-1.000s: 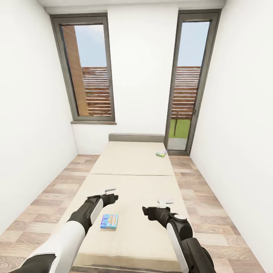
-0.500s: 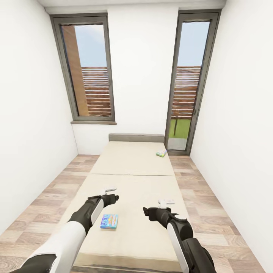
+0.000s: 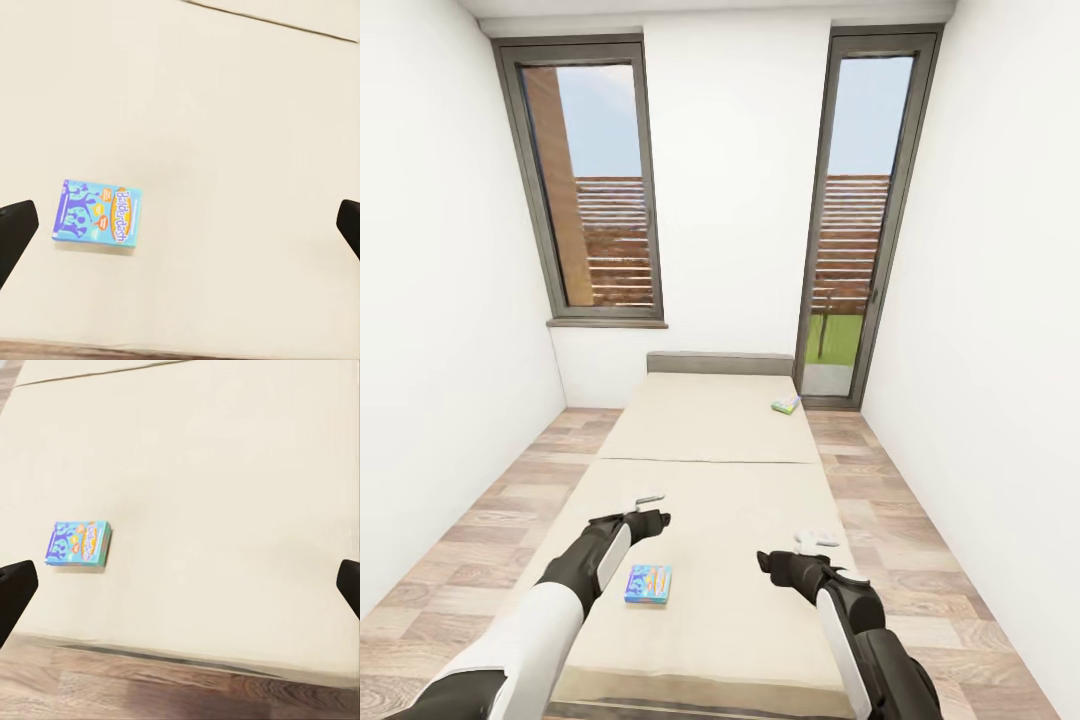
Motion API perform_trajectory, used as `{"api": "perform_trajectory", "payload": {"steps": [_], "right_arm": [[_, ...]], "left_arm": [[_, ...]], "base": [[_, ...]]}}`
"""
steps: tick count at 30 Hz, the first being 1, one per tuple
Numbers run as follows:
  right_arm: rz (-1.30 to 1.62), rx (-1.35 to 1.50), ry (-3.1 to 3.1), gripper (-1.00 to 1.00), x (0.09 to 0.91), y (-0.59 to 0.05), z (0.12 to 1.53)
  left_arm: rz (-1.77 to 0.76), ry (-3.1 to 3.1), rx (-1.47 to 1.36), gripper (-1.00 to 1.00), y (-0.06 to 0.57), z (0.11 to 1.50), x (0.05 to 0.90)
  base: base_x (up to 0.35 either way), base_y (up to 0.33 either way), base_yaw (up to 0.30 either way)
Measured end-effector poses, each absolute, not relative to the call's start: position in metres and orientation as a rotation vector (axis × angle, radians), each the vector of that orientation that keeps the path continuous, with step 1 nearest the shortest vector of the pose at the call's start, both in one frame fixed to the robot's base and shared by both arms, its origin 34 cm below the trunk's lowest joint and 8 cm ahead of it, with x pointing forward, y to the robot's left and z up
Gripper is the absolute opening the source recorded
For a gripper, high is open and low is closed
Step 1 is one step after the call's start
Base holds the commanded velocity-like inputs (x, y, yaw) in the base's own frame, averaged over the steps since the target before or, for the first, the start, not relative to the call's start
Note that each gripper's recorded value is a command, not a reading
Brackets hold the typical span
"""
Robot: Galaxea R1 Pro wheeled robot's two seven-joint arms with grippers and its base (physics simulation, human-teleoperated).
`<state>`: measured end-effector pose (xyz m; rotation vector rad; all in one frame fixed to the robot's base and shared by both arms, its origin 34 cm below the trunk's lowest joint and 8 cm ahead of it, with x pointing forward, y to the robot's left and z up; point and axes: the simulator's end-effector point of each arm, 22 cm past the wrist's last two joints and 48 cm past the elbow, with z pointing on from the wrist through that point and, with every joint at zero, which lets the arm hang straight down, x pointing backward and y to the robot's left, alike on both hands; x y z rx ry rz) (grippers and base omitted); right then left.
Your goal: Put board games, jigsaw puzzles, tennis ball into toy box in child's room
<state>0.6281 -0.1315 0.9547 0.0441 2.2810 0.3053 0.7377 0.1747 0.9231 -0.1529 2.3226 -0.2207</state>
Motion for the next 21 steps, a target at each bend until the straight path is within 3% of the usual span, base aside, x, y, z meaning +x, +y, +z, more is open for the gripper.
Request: {"api": "perform_trajectory", "payload": {"steps": [21], "right_arm": [[0.288, 0.067, 2.289, 1.0, 0.6284, -0.1416, 0.9509]], "left_arm": [[-0.219, 2.321, -0.155, 1.0, 0.1765, 0.9237, 0.7386]], "base": [[0.0, 0.0, 0.0]]}}
